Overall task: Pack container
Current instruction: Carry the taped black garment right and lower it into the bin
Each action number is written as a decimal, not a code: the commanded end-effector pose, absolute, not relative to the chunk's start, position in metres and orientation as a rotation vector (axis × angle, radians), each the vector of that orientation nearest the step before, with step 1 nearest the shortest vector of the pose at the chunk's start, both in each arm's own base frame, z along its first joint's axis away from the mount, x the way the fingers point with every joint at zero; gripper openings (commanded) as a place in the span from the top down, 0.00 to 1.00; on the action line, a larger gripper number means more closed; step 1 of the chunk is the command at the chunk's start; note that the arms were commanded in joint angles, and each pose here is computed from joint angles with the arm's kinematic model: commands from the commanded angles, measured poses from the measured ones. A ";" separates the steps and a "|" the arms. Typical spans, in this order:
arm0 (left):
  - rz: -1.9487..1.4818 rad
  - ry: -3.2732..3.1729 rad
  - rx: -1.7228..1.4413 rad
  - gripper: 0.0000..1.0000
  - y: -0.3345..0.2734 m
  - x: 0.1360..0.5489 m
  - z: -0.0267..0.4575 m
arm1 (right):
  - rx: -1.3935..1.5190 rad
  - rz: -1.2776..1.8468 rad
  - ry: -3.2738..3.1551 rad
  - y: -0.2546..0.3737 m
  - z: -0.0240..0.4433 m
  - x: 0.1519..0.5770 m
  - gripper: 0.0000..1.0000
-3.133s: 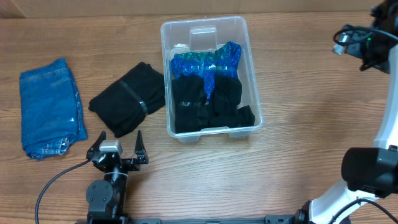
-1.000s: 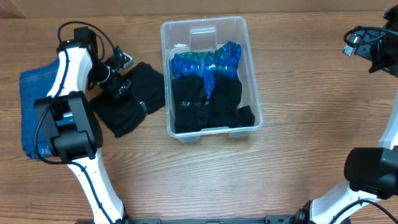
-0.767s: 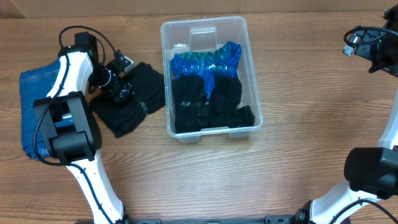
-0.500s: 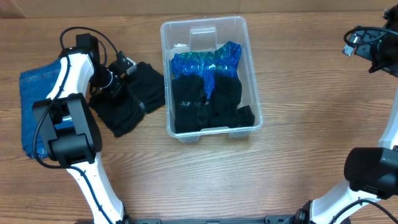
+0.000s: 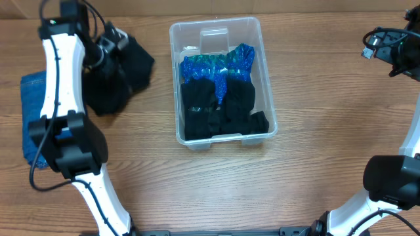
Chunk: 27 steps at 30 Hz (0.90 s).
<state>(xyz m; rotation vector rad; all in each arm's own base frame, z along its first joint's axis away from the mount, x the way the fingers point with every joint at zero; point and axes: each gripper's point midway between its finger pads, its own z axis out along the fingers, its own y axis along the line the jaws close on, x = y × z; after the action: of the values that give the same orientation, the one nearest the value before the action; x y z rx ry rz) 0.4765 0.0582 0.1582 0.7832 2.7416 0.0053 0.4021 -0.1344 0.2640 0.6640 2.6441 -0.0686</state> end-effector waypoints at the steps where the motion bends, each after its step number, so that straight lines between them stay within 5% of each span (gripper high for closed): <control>1: 0.099 2.486 0.815 0.96 0.017 0.472 0.270 | 0.660 -0.075 2.611 -0.135 0.275 0.402 0.00; 10: -0.031 1.999 1.221 0.96 -0.163 0.393 0.384 | 0.660 -0.075 2.611 -0.135 0.275 0.402 0.00; 16: -0.145 1.932 1.499 0.96 -0.249 0.358 0.351 | 0.661 -0.075 2.611 -0.135 0.275 0.402 0.00; 27: -0.220 2.166 1.722 0.96 -0.267 0.349 0.258 | 0.661 -0.075 2.611 -0.135 0.275 0.402 0.00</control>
<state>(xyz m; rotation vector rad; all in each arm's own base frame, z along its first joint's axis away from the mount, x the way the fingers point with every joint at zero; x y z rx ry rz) 0.3545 -0.2611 0.2633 1.6767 2.1738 -0.1972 0.4018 -0.1345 0.2639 0.6657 2.6444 -0.0684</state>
